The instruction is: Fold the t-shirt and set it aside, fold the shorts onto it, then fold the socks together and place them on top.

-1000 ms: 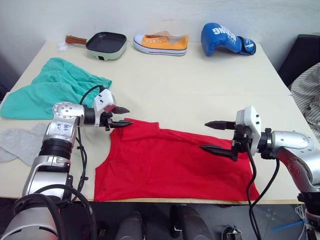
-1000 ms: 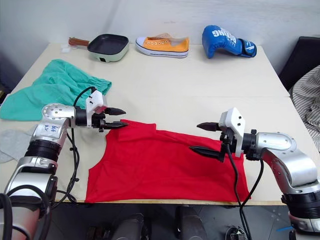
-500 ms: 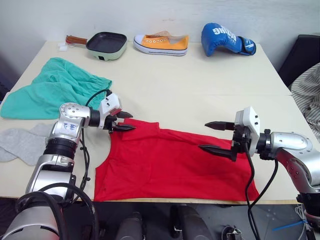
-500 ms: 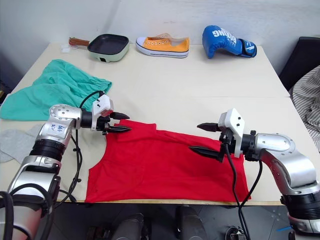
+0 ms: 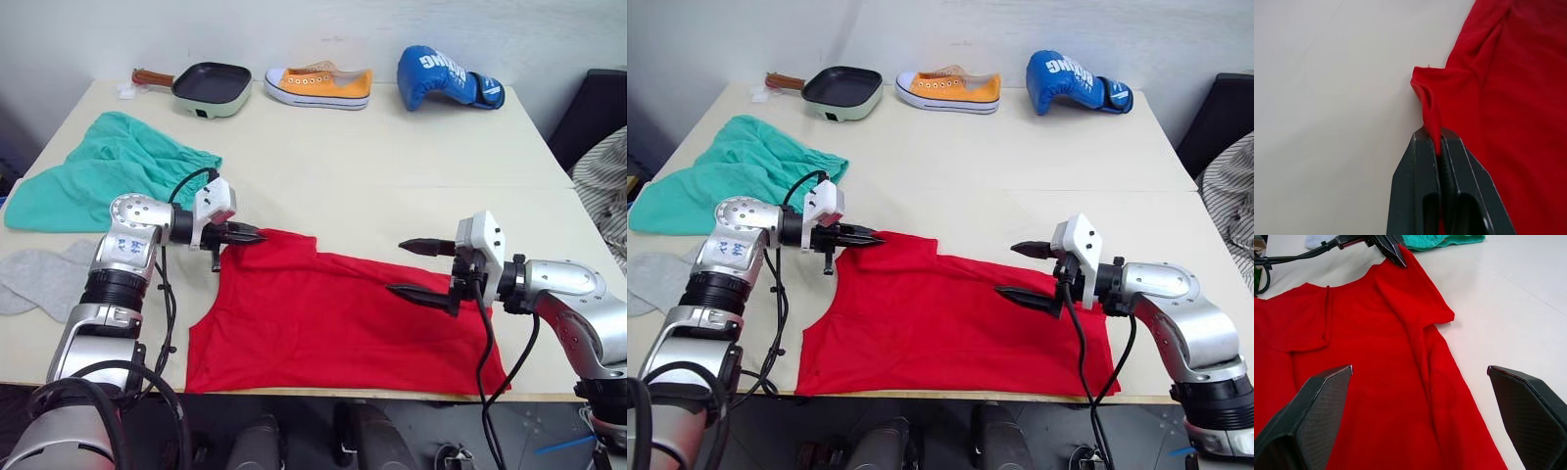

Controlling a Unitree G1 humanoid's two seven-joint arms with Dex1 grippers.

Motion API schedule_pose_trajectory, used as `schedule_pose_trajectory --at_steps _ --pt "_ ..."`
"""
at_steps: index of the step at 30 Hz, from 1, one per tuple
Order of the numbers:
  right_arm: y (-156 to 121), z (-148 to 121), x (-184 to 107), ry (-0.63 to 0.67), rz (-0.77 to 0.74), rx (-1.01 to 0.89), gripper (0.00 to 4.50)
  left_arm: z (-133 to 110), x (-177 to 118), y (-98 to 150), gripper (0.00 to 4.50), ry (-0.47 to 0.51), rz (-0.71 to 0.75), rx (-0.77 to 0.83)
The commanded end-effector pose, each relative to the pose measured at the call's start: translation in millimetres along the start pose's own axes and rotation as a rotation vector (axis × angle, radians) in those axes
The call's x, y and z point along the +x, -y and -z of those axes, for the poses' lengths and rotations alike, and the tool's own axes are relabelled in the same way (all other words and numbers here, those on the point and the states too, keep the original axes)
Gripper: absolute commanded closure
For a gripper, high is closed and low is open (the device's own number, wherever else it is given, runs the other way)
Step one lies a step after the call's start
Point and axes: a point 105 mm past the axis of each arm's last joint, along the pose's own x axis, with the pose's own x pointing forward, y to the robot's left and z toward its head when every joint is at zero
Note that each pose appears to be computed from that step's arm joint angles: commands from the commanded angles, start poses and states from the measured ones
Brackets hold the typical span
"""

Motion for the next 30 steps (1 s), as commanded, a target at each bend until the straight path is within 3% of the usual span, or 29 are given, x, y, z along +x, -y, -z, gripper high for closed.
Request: schedule_pose_trajectory --at_steps 1,5,10,12,19,28,30 --pt "-3.4 -5.4 0.2 0.013 -0.014 -0.035 0.00 -8.2 -3.7 3.3 4.47 -0.029 -0.005 0.242" --pt "-3.1 -4.6 0.9 0.011 -0.015 -0.034 0.00 -2.5 -4.2 16.3 4.47 -0.065 0.033 0.383" --pt "-2.8 -4.6 0.7 0.010 -0.017 -0.032 0.00 3.2 -5.7 10.1 4.47 -0.069 -0.024 0.330" --pt "-2.3 -5.4 1.2 0.010 -0.019 -0.033 0.00 2.9 -6.5 4.6 4.47 -0.046 -0.044 0.240" --pt "-2.5 -5.5 1.4 0.010 -0.020 -0.036 0.00 5.4 -3.9 1.8 2.23 -0.045 -0.045 0.111" --pt "-5.0 -0.6 -1.5 0.002 -0.014 -0.031 0.00 -0.9 -4.4 -6.6 2.23 -0.033 -0.060 0.106" --pt "-5.5 0.1 -1.5 0.001 -0.013 -0.032 0.00 -2.0 -4.8 -6.4 2.80 -0.020 -0.054 0.096"
